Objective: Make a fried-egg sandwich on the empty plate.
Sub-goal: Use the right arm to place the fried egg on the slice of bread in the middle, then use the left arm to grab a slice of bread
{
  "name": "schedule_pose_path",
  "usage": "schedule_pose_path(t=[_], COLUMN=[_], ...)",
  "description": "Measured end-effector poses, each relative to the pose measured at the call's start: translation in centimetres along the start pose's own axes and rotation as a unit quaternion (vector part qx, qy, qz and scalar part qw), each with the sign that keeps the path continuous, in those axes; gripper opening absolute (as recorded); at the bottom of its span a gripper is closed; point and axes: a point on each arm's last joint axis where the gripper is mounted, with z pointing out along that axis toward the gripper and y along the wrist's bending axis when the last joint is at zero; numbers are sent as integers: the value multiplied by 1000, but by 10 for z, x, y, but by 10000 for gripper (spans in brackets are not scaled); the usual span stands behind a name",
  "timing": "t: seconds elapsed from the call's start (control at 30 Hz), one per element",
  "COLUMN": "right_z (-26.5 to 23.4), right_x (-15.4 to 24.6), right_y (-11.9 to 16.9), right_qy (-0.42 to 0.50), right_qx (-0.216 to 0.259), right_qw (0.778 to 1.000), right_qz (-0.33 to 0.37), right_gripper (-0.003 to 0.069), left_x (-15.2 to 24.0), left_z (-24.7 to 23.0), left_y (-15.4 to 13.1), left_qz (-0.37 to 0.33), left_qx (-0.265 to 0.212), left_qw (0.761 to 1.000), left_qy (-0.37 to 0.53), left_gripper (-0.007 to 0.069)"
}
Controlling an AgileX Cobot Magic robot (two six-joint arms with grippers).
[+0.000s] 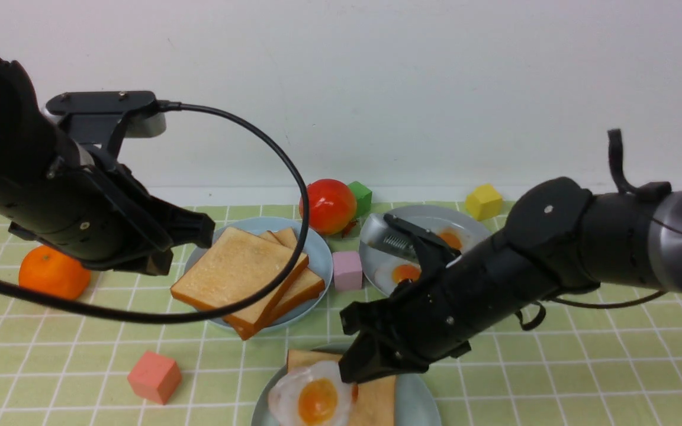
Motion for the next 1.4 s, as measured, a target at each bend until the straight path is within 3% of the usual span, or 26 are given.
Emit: schedule_pose_path(t=[0.17, 0.37, 0.4, 0.43, 0.6, 0.8, 0.97, 1.27, 1.37, 1.4], right_z=[3, -18, -18, -31, -86, -134, -151, -146, -144, -144], right_x=[-1, -3, -3, -2, 4, 18, 54, 76, 78, 78], right_y=[-5, 6, 6, 14, 36, 46, 62, 55, 52, 52], right_qy=[-4, -31, -31, -38, -20, -28, -43, -47, -43, -43], right_qx=[14, 34, 34, 32, 29, 65, 54, 58, 59, 60], right_qw=[1000, 997, 997, 995, 989, 981, 971, 968, 969, 969], right_qz=[-5, -60, -61, -81, -146, -183, -227, -239, -236, -235], right_gripper=[102, 367, 377, 447, 547, 562, 564, 564, 564, 564], left_x=[0, -6, -6, -9, -30, -50, -61, -51, -47, -47], left_z=[0, 21, 21, 31, 59, 83, 113, 164, 175, 177], left_y=[0, -1, -1, 1, 26, 63, 86, 88, 89, 90], left_qz=[-5, -36, -38, -48, -94, -120, -87, -50, -45, -49], left_qx=[0, -3, -3, -10, -48, -31, 46, 102, 107, 110], left_qw=[1000, 999, 999, 999, 994, 991, 993, 989, 988, 987], left_qy=[-1, -3, -3, -6, 6, 53, 63, 92, 102, 103], left_gripper=[57, 228, 242, 294, 379, 382, 409, 459, 435, 380])
